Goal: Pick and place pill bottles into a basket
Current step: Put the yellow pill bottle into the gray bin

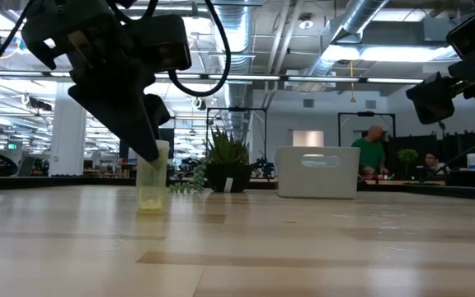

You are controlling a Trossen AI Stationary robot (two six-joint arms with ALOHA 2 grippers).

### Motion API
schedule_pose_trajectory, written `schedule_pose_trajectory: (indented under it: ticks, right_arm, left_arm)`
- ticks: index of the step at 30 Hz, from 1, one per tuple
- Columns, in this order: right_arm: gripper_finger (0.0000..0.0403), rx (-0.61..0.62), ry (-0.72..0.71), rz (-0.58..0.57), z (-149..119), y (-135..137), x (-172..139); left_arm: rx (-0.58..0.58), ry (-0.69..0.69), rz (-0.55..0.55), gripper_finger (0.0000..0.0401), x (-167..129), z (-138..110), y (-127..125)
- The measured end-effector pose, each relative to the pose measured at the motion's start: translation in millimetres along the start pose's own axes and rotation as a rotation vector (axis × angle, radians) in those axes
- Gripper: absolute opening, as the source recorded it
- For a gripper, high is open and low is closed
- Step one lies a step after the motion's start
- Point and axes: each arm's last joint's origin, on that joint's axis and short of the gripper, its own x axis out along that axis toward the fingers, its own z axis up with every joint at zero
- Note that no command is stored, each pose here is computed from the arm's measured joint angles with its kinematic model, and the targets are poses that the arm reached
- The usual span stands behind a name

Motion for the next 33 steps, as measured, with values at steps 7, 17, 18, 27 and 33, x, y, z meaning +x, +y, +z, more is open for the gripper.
schedule_pose_trajectory:
  ticks: [7,17,18,27,33]
  right_arm:
    - [0.027,-0.001,0.0,0.0,0,0,0]
    - [0.027,-0.007,0.008,-0.001,-1,0,0]
    - [0.027,-0.008,0.008,-0.001,-1,0,0]
    - [0.027,-0.008,0.008,-0.001,-1,0,0]
    - [0.027,-0.008,0.007,-0.001,-1,0,0]
  left_arm:
    - [0.017,-0.009,0.005,0.0095,0,2,4]
    - [0.158,-0.17,0.138,0.0126,-18,62,29]
    - [0.172,-0.193,0.17,0.0123,-21,71,35]
    - [0.215,-0.393,0.364,0.011,-53,129,99]
    - [0.203,-0.481,0.34,0.0116,-47,139,125]
